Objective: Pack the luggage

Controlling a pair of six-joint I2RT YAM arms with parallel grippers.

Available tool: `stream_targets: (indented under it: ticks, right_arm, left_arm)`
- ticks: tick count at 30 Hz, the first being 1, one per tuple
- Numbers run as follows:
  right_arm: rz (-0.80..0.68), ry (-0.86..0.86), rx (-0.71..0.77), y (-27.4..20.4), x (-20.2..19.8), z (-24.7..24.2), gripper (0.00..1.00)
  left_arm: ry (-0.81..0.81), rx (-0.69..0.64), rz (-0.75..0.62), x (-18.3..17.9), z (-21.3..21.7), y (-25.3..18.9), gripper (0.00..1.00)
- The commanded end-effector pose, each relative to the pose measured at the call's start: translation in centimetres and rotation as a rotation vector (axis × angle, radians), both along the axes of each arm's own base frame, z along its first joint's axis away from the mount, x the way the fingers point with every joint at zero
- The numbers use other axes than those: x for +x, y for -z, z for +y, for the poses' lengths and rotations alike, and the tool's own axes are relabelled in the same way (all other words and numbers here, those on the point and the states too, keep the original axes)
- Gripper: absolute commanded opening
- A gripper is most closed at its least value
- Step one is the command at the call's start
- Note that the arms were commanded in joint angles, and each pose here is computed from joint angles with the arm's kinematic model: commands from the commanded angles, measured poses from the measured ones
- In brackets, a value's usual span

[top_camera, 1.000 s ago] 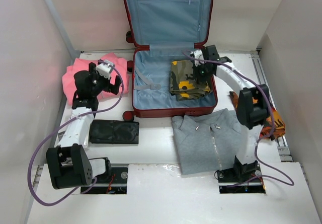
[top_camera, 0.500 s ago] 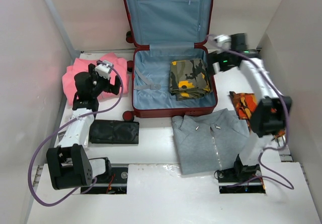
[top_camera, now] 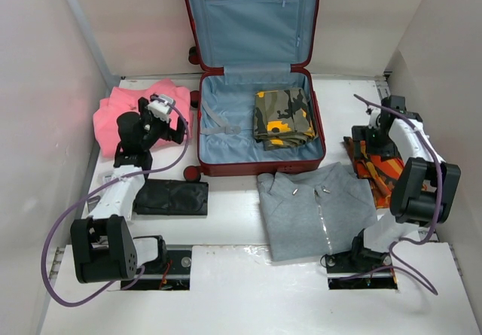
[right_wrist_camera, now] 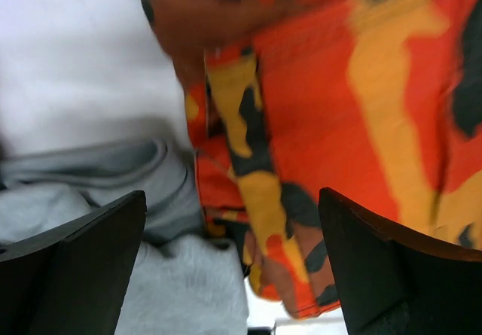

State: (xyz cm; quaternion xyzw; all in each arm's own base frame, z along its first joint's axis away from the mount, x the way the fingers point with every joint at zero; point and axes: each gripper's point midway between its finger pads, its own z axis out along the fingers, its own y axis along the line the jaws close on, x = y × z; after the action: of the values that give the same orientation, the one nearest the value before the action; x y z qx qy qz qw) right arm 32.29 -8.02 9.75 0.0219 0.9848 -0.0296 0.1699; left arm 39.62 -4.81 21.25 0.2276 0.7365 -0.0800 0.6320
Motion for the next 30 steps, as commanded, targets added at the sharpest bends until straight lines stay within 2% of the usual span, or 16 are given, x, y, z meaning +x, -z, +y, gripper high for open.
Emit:
stream_targets:
  ticks: [1, 5, 9, 14, 16, 23, 26, 27, 29, 30]
  right_arm:
    - [-0.034, 0.057, -0.034, -1.0, -0.9, -0.5, 1.0]
    - [0.018, 0.026, -0.013, 1.3, -0.2, 0.4, 1.0]
    - [0.094, 0.042, -0.133, 3.3, 0.8, -0.6, 1.0]
    - [0.088, 0.086, -0.211, 3.9, 1.5, -1.8, 1.0]
    - [0.122, 0.053, -0.194, 5.2, 1.5, -1.2, 1.0]
    - [0.243, 0.083, -0.351, 6.9, -0.5, -2.2, 0.99]
    - [0.244, 0.075, -0.353, 7.4, 0.1, -2.3, 0.76]
    - [0.234, 0.074, -0.343, 7.5, 0.6, -2.2, 0.53]
    - [0.222, 0.062, -0.328, 7.7, 0.9, -1.6, 0.26]
    - [0.215, 0.055, -0.331, 7.5, 1.2, -1.7, 0.07]
  left_arm:
    - [0.013, 0.039, -0.1, 0.4, -0.3, -1.5, 1.0]
    - [0.02, 0.031, -0.101, 0.7, -0.7, -1.1, 1.0]
    - [0.01, 0.032, -0.102, 1.0, -0.5, -1.0, 1.0]
    - [-0.014, 0.055, -0.099, 1.1, 0.0, -0.7, 1.0]
    - [-0.014, 0.055, -0.099, 1.1, 0.1, -0.7, 1.0]
    - [-0.02, 0.082, -0.1, 1.3, 0.3, -0.6, 1.0]
    - [-0.027, 0.092, -0.094, 1.5, 0.5, -0.3, 1.0]
    - [-0.027, 0.092, -0.094, 1.5, 0.5, -0.3, 1.0]
    - [-0.036, 0.094, -0.094, 1.5, 0.7, -0.3, 1.0]
    - [-0.036, 0.094, -0.094, 1.5, 0.7, -0.3, 1.0]
